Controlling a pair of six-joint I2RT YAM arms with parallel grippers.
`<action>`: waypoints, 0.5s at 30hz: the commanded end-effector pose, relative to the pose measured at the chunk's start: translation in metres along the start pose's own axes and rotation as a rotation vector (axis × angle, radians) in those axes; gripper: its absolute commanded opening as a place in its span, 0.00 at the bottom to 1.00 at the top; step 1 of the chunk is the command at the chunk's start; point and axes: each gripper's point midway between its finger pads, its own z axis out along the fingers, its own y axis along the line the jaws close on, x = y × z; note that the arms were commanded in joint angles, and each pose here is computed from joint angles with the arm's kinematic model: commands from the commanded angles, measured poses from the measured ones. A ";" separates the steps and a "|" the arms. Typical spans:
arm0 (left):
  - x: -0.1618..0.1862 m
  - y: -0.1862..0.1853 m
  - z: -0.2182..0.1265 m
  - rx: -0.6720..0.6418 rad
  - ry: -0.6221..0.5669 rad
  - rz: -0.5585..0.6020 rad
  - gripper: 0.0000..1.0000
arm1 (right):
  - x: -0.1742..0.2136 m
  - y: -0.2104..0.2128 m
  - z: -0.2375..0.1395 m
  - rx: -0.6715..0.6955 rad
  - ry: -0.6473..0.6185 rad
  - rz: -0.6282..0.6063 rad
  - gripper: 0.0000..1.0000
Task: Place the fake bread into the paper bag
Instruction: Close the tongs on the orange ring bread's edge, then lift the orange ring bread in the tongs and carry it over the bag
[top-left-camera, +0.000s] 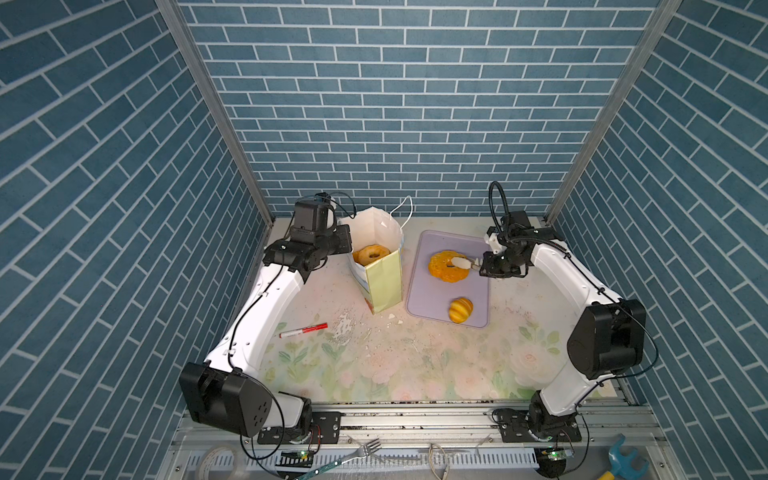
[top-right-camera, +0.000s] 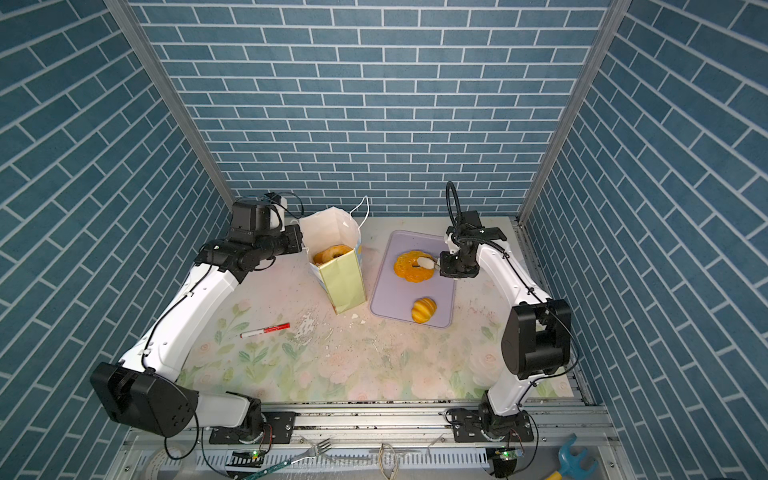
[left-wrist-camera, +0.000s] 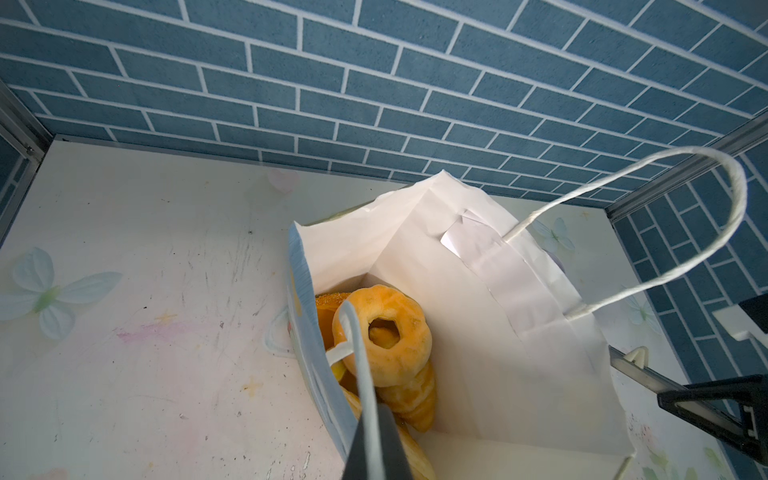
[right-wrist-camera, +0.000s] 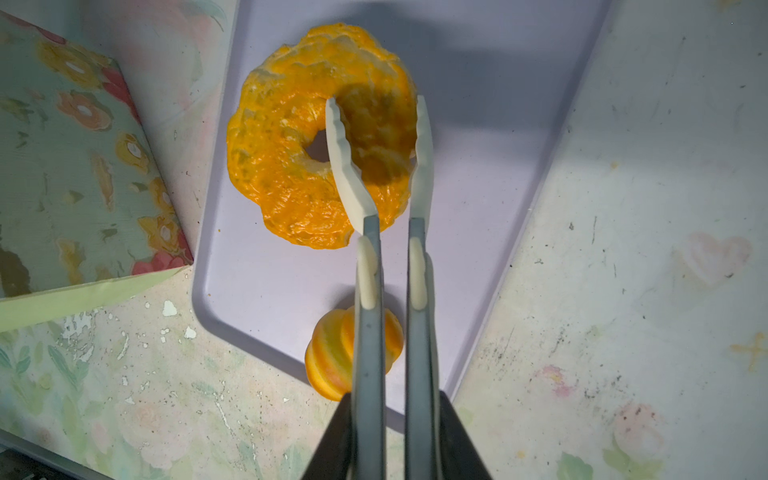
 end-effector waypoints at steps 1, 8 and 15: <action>-0.003 -0.001 -0.003 0.004 -0.014 0.003 0.00 | -0.015 0.008 -0.030 -0.022 -0.118 -0.023 0.05; -0.002 -0.002 -0.001 0.006 -0.008 0.005 0.00 | -0.010 0.015 -0.055 -0.035 -0.178 -0.032 0.05; -0.003 -0.004 0.001 0.018 -0.008 0.009 0.00 | -0.005 0.020 -0.089 -0.031 -0.255 -0.049 0.04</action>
